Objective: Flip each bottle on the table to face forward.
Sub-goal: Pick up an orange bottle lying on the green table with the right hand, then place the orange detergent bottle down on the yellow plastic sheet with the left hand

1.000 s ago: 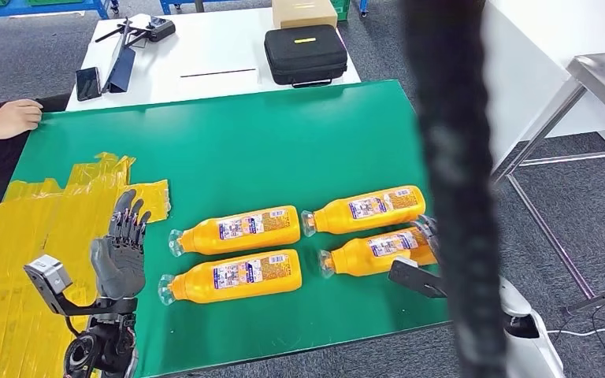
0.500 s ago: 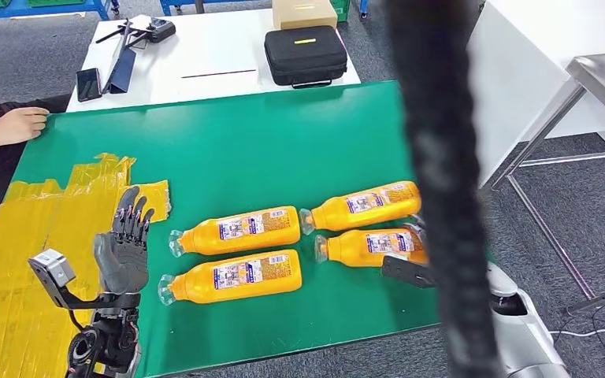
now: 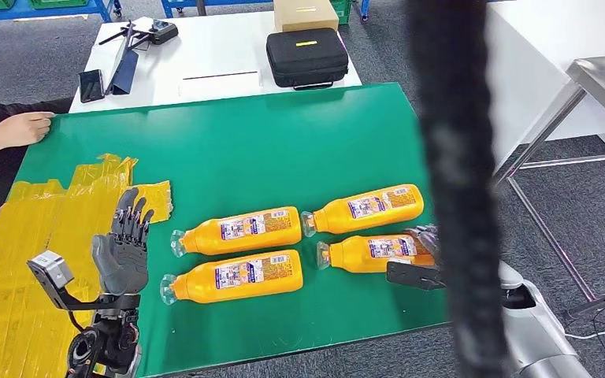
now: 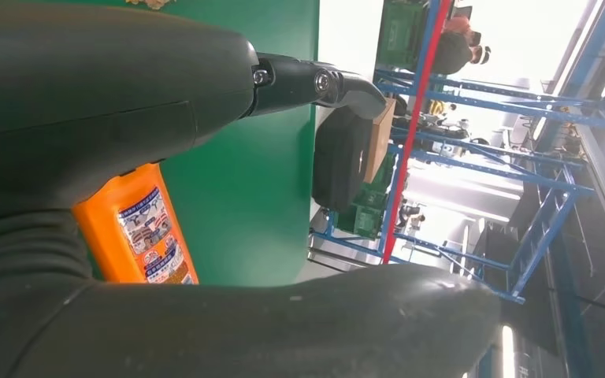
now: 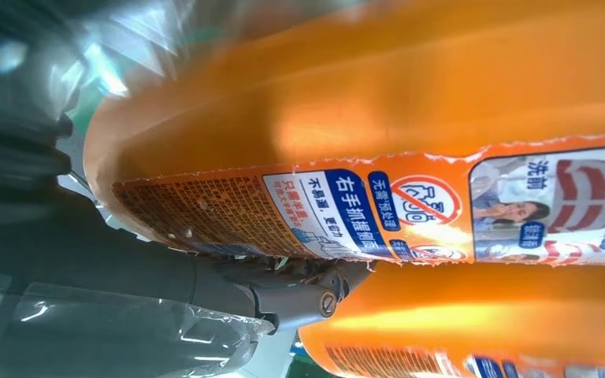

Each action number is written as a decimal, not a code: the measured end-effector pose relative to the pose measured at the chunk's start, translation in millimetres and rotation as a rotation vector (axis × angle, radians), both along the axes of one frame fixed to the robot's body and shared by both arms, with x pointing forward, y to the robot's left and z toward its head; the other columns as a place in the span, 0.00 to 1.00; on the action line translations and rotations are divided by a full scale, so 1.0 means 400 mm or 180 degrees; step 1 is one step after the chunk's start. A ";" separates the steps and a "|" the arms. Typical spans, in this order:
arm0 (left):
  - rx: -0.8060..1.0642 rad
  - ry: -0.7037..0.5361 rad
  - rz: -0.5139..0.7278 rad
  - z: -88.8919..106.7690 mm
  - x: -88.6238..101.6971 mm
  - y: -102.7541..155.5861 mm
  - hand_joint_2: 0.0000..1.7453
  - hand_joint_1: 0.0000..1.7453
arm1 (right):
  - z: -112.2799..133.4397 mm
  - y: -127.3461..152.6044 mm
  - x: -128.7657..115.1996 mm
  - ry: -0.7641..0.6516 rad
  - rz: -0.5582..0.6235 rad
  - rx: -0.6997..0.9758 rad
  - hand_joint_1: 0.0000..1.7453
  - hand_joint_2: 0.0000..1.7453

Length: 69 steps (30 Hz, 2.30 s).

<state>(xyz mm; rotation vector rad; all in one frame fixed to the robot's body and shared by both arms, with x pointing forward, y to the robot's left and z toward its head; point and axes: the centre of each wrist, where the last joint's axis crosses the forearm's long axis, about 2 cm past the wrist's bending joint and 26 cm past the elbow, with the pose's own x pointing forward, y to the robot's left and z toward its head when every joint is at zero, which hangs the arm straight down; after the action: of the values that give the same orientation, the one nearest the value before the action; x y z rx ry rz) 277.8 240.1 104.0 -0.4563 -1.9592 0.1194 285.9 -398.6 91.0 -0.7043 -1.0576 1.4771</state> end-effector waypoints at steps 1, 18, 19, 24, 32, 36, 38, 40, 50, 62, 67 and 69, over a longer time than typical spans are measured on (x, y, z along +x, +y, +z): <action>-0.0003 0.0002 -0.0006 0.000 0.001 -0.001 0.00 0.00 | 0.000 -0.001 -0.001 0.0013 -0.0002 -0.0014 1.00 1.00; -0.0306 0.0143 -0.0035 -0.020 -0.041 0.009 1.00 0.00 | 0.150 -0.041 -0.125 -0.0981 0.0208 0.3738 1.00 1.00; -0.0316 0.0134 -0.0040 -0.017 -0.042 0.009 1.00 0.00 | 0.160 -0.046 -0.128 -0.1083 0.0189 0.3802 1.00 1.00; -0.0400 0.0104 -0.0076 -0.007 -0.043 0.008 1.00 0.00 | 0.183 -0.058 -0.129 -0.1466 0.0043 0.3904 1.00 1.00; -0.0749 0.0083 -0.0472 0.042 -0.007 -0.050 1.00 0.00 | 0.168 0.075 0.039 -0.1754 -0.0354 0.3567 1.00 1.00; -0.1007 0.0051 -0.0699 0.081 0.032 -0.094 1.00 0.00 | 0.173 0.248 0.178 -0.1604 -0.0330 0.3679 1.00 1.00; -0.1090 0.0052 -0.0778 0.091 0.046 -0.109 1.00 0.00 | 0.184 0.328 0.225 -0.1431 -0.0222 0.3705 1.00 1.00; -0.1150 0.0082 -0.0814 0.097 0.057 -0.119 1.00 0.00 | 0.198 0.399 0.261 -0.1235 -0.0100 0.3693 1.00 1.00; -0.1112 0.0261 -0.0577 0.101 0.081 -0.125 1.00 0.00 | 0.238 0.671 0.270 -0.0674 0.0522 0.3608 1.00 1.00; -0.1097 0.0379 -0.0526 0.087 0.081 -0.129 1.00 0.00 | 0.235 0.759 0.240 -0.0414 0.0768 0.3576 1.00 1.00; -0.1084 0.0429 -0.0442 0.088 0.084 -0.132 1.00 0.00 | 0.226 0.816 0.214 -0.0198 0.0844 0.3462 1.00 1.00; -0.1064 0.0437 -0.0431 0.088 0.084 -0.133 1.00 0.00 | 0.220 0.831 0.206 -0.0123 0.0843 0.3403 1.00 1.00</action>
<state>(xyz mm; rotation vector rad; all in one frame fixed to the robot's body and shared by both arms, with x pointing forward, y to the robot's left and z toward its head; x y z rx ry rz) 311.2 187.0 139.1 -0.7772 -1.7722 0.3852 368.4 -66.0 178.9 0.1793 -1.7778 0.8818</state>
